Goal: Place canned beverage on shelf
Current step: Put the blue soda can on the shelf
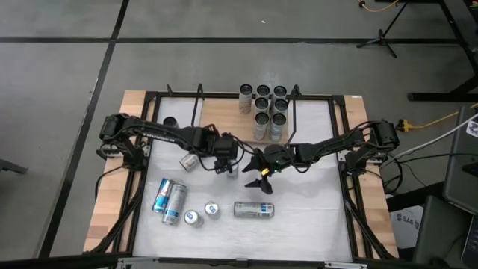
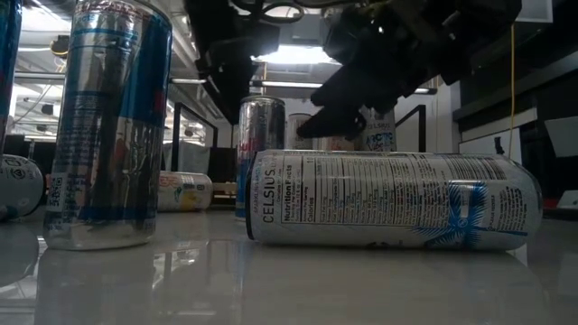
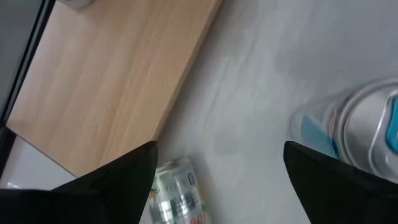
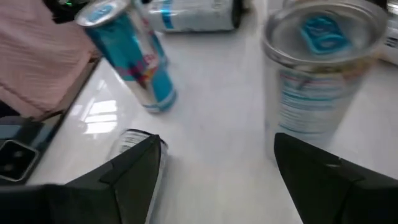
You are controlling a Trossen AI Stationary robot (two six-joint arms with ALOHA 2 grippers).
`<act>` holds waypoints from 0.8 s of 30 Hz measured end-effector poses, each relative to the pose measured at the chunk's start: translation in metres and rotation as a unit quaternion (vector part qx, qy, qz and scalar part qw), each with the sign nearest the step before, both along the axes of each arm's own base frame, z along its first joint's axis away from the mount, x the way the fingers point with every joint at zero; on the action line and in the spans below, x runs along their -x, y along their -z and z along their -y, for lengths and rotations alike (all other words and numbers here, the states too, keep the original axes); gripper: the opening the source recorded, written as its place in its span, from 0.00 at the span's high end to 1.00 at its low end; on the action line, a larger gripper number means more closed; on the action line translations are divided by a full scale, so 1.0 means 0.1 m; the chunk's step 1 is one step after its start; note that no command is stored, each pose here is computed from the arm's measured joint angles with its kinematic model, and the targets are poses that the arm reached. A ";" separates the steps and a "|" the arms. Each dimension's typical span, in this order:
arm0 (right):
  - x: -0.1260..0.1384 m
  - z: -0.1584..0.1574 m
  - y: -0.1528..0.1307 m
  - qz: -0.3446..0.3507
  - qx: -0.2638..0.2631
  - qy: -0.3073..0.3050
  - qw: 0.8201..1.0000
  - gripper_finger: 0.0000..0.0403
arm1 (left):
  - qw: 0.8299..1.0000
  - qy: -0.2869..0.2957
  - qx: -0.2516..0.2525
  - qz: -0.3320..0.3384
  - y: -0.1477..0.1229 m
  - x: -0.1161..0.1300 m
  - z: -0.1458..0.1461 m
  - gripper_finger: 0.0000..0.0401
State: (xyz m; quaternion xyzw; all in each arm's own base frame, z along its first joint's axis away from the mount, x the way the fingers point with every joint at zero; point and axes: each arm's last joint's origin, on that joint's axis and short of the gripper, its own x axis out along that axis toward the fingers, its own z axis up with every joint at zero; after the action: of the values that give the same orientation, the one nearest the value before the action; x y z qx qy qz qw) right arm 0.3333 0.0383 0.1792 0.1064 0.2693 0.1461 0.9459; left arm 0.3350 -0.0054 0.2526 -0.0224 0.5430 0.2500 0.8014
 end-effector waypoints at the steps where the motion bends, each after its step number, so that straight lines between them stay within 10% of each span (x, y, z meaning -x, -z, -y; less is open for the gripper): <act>1: 0.00 0.00 -0.01 0.003 -0.002 -0.003 1.000 0.25 | 1.000 0.000 0.000 0.003 0.00 -0.01 0.00 0.15; 24: -0.07 0.01 -0.01 0.047 0.028 0.025 0.998 0.25 | 0.999 0.011 0.052 0.008 0.01 -0.01 0.08 0.15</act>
State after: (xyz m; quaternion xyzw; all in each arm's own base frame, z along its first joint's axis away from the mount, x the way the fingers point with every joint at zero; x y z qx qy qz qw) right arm 0.3406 0.0371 0.1803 0.0798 0.2258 0.1199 0.9635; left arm 0.3362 -0.0136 0.2520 -0.0598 0.5493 0.2120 0.8061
